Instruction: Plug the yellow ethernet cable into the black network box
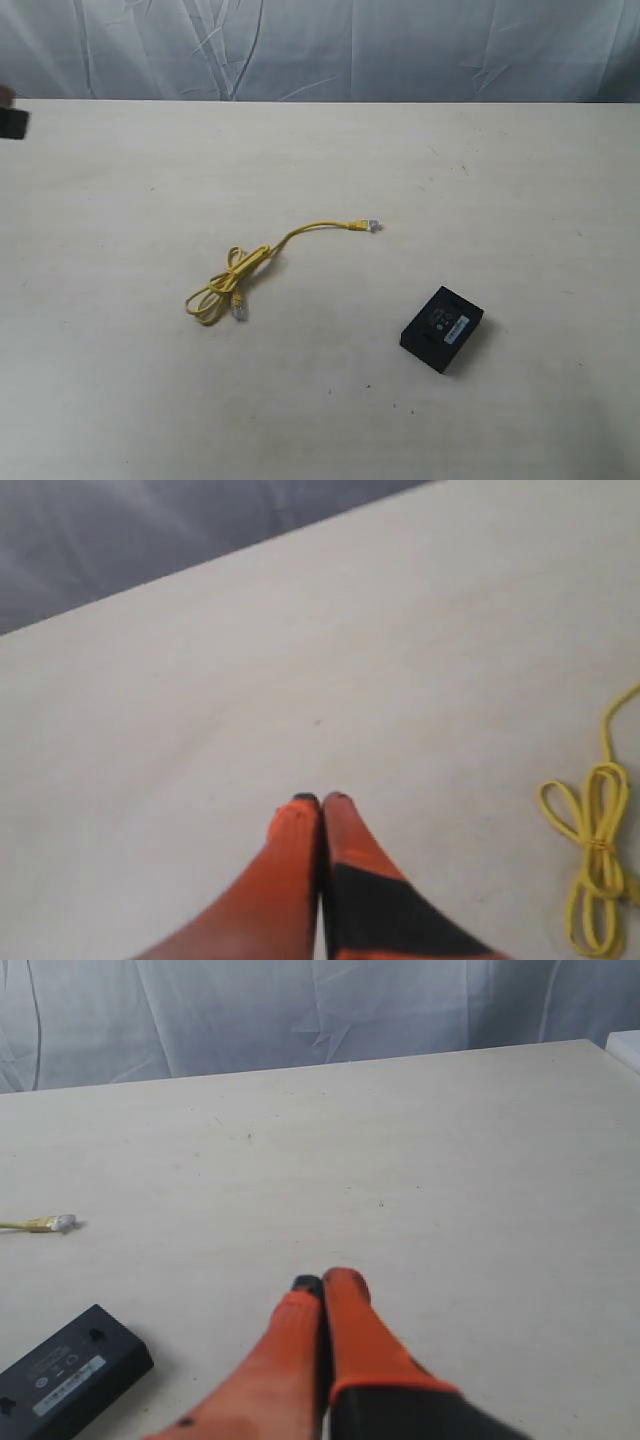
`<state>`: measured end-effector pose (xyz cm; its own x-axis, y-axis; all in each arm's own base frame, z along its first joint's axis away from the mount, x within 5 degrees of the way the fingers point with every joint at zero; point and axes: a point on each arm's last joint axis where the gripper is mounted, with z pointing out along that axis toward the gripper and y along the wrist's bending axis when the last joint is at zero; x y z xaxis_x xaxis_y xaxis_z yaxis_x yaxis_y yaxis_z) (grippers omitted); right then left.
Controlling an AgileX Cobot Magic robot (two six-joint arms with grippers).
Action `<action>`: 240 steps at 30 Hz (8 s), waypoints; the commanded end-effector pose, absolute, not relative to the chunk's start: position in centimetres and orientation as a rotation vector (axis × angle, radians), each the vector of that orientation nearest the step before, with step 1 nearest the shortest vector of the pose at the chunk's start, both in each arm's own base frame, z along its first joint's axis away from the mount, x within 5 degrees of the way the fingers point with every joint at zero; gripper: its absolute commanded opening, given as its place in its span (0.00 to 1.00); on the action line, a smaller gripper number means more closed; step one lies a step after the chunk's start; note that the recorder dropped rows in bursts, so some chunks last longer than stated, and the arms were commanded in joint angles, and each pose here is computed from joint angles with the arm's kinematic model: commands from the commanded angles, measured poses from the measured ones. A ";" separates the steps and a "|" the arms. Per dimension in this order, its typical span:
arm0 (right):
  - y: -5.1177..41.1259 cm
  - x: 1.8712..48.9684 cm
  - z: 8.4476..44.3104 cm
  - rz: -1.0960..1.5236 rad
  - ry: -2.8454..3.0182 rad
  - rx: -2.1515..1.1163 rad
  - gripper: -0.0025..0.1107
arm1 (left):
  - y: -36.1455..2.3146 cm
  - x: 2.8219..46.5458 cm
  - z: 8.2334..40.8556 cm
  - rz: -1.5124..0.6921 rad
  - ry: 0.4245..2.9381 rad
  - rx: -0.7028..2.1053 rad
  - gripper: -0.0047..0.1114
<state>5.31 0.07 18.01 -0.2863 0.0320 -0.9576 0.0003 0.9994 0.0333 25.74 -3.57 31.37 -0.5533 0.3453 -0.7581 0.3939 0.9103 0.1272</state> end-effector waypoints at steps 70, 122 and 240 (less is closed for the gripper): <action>0.0 5.3 18.0 0.026 1.847 0.027 0.01 | -15.9 30.3 23.8 -0.114 2.223 1.473 0.04; 8.7 18.6 18.3 0.680 2.745 -0.161 0.01 | -15.2 27.6 24.2 -0.212 2.241 1.373 0.04; 7.3 27.5 10.3 0.679 2.772 0.074 0.01 | -32.2 25.0 12.6 -0.364 2.187 1.752 0.04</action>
